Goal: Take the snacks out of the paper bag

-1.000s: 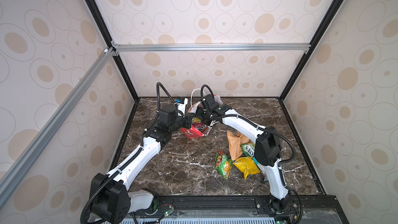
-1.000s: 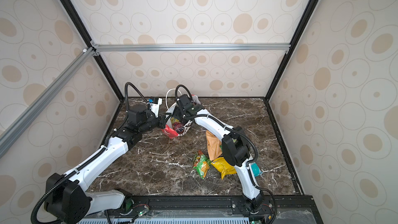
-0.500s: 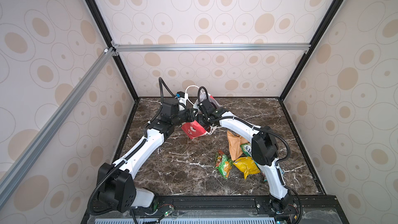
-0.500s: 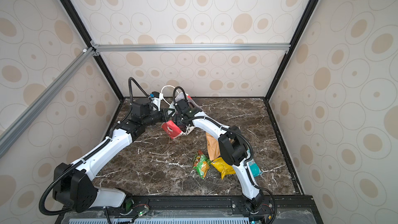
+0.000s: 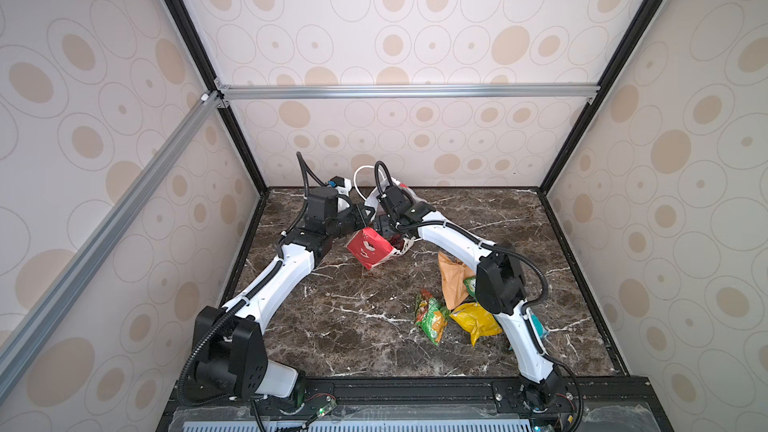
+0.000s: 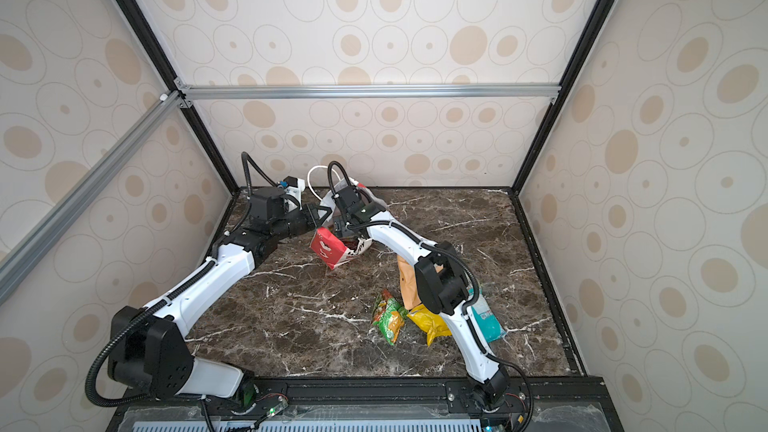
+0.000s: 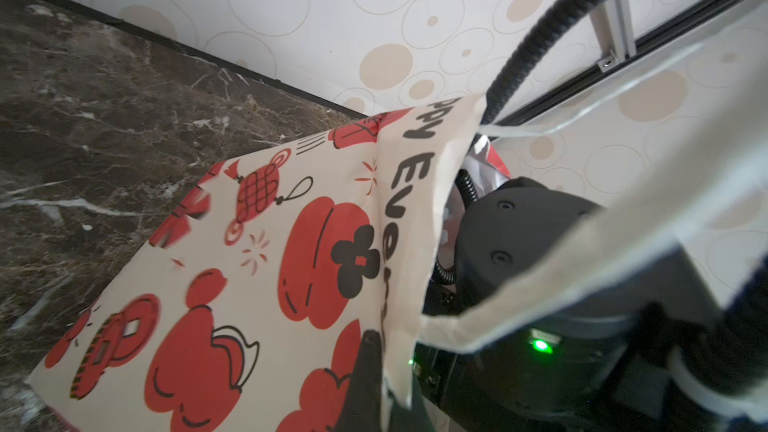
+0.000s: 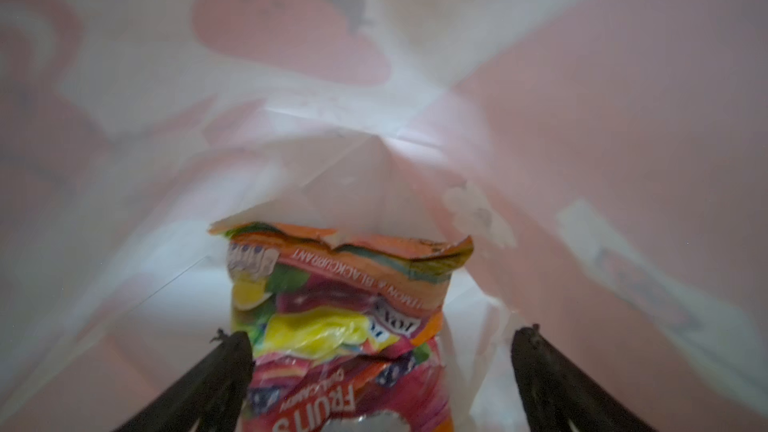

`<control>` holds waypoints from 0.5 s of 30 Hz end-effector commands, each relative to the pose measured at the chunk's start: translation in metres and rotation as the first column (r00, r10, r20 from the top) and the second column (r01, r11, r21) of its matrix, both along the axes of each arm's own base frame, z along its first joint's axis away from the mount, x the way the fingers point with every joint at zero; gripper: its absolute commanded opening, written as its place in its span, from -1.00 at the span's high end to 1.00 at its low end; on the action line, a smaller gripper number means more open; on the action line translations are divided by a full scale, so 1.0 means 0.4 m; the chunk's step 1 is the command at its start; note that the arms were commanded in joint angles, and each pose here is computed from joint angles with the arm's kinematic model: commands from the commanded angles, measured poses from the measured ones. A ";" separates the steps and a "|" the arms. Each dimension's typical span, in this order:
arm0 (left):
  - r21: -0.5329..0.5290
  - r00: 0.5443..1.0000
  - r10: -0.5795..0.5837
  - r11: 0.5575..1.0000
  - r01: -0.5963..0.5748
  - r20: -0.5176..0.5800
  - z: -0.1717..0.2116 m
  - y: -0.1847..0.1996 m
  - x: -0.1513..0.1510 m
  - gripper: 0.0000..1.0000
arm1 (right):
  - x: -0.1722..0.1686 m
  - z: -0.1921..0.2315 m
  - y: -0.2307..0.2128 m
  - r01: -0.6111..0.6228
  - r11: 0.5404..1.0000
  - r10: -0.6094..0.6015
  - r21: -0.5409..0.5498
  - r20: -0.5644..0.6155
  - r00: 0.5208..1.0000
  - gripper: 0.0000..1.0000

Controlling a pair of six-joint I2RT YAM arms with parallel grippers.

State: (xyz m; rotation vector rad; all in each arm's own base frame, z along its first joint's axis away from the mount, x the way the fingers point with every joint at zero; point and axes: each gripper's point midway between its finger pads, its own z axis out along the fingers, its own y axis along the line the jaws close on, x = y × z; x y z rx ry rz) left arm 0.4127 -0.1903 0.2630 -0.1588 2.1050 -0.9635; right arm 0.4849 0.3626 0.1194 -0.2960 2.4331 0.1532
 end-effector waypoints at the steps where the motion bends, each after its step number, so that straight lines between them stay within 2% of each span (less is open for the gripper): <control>1: -0.025 0.999 0.038 0.999 -0.037 0.039 0.055 0.018 0.019 1.00 | 0.020 -0.081 -0.028 0.009 0.996 -0.012 -0.088 -0.037 0.999 -1.00; 9: 0.020 0.995 0.097 0.995 -0.097 -0.015 0.001 0.052 0.046 0.97 | -0.020 -0.214 0.008 0.011 1.000 -0.016 -0.024 -0.193 0.981 -0.93; 13: 0.024 0.995 0.102 0.995 -0.101 -0.008 0.004 0.056 0.056 0.60 | -0.040 -0.274 0.004 0.009 0.999 -0.021 -0.047 -0.258 0.966 -0.92; 15: 0.025 0.995 0.098 0.995 -0.099 0.004 0.012 0.054 0.063 0.54 | -0.042 -0.302 0.006 0.013 0.999 -0.026 -0.047 -0.276 0.961 -0.90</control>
